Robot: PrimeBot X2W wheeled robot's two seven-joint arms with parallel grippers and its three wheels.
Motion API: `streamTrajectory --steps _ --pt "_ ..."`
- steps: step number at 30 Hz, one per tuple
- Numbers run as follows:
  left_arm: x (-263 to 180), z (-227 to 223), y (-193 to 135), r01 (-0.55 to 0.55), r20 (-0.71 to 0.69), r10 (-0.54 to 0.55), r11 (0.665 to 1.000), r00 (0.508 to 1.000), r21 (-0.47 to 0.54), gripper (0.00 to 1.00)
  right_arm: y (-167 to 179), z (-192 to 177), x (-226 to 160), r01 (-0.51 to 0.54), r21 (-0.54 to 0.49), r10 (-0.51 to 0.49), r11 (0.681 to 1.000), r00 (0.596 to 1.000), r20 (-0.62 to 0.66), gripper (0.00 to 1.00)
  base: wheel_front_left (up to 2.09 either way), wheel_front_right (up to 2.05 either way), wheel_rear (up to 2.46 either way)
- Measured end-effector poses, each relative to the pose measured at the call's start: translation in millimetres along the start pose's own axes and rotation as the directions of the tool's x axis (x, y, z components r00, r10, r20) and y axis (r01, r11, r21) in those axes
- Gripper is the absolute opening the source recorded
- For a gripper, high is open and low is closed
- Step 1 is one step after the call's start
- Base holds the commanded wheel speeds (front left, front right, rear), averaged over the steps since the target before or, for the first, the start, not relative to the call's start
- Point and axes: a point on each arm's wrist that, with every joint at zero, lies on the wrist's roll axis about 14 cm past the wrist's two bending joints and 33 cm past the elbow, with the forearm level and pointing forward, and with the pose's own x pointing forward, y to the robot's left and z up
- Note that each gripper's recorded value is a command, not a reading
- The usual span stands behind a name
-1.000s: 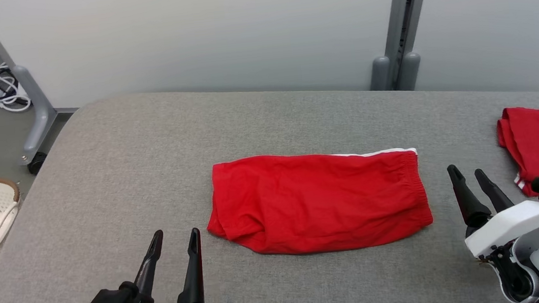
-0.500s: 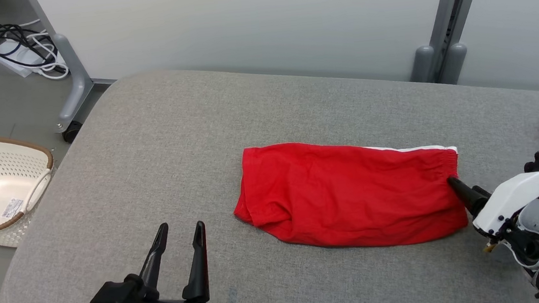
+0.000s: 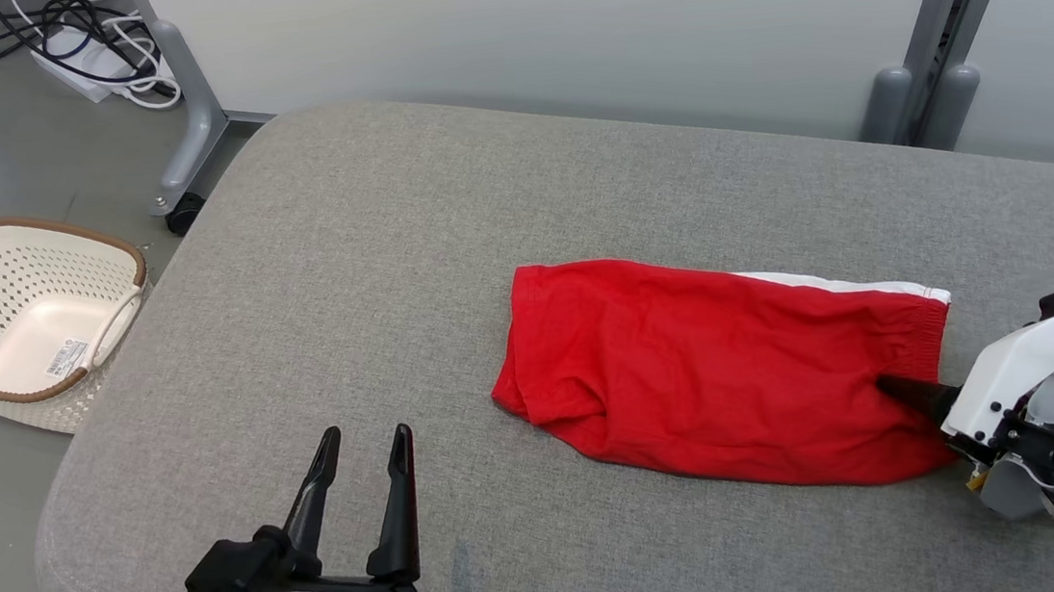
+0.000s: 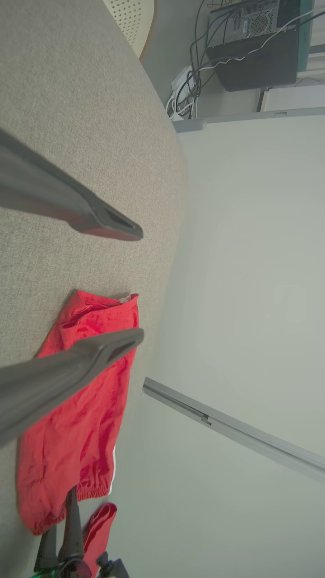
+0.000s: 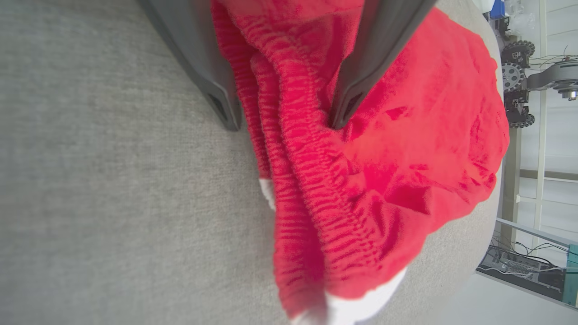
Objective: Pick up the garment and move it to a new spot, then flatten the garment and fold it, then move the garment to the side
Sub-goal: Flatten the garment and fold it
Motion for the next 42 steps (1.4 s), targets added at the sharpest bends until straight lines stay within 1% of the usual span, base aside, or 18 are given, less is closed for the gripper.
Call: streamTrajectory --steps 6,7,8,9,10,11,13,19,26,33,37,40,42 --pt "0 0 2 -0.010 -0.002 0.010 1.000 1.000 0.000 1.00 5 -1 5 -0.014 0.002 0.014 1.000 1.000 -0.007 1.00 0.00 0.00 0.00" --pt "0 0 2 -0.010 -0.001 0.010 1.000 1.000 0.000 1.00 6 -2 4 -0.016 0.004 0.016 1.000 1.000 -0.007 0.81 0.00 0.00 0.00" --pt "0 0 2 -0.009 -0.001 0.009 1.000 1.000 -0.001 1.00 6 -2 4 -0.016 0.005 0.016 1.000 1.000 -0.007 0.42 0.00 0.00 0.00" --pt "0 0 2 -0.009 -0.001 0.009 1.000 1.000 -0.001 1.00 5 -2 4 -0.015 0.006 0.015 1.000 1.000 -0.004 0.29 0.00 0.00 0.00" --pt "0 0 1 -0.008 -0.002 0.008 1.000 1.000 -0.001 1.00 5 -1 3 -0.014 0.008 0.014 1.000 1.000 0.002 0.09 0.00 0.00 0.00" --pt "1 -1 0 -0.006 -0.003 0.006 1.000 1.000 -0.002 1.00 5 -2 3 -0.014 0.008 0.014 1.000 1.000 0.002 0.00 0.00 0.00 0.00" --pt "1 -1 -1 -0.002 -0.004 0.002 1.000 1.000 -0.002 1.00 5 -3 2 -0.014 0.009 0.014 1.000 1.000 0.003 0.00 0.00 0.00 0.00" --pt "2 0 -5 0.015 0.003 -0.015 1.000 1.000 -0.006 1.00 4 3 -8 -0.026 0.016 0.025 1.000 0.998 0.060 0.00 0.00 0.00 0.00" --pt "6 1 -14 0.051 0.007 -0.051 0.999 0.999 -0.006 1.00 -25 13 -33 0.019 0.014 -0.020 1.000 0.994 0.105 0.00 0.00 0.00 0.00" --pt "10 -5 -31 0.107 -0.008 -0.108 0.994 0.994 -0.013 1.00 -43 19 -59 0.036 0.029 -0.038 0.999 0.994 0.100 0.00 0.00 0.00 0.00" --pt "11 -5 -37 0.125 -0.007 -0.126 0.992 0.992 -0.015 1.00 -35 25 -68 -0.007 0.041 0.003 0.999 0.995 0.104 0.00 0.00 0.00 0.00" --pt "11 -6 -38 0.129 -0.009 -0.129 0.991 0.992 -0.019 1.00 -17 29 -70 -0.083 0.076 0.075 0.994 0.992 0.101 0.00 0.00 0.00 0.00" --pt "10 -7 -38 0.128 -0.012 -0.128 0.992 0.992 -0.020 1.00 -1 31 -70 -0.149 0.109 0.139 0.983 0.986 0.097 0.00 0.00 0.00 0.00"
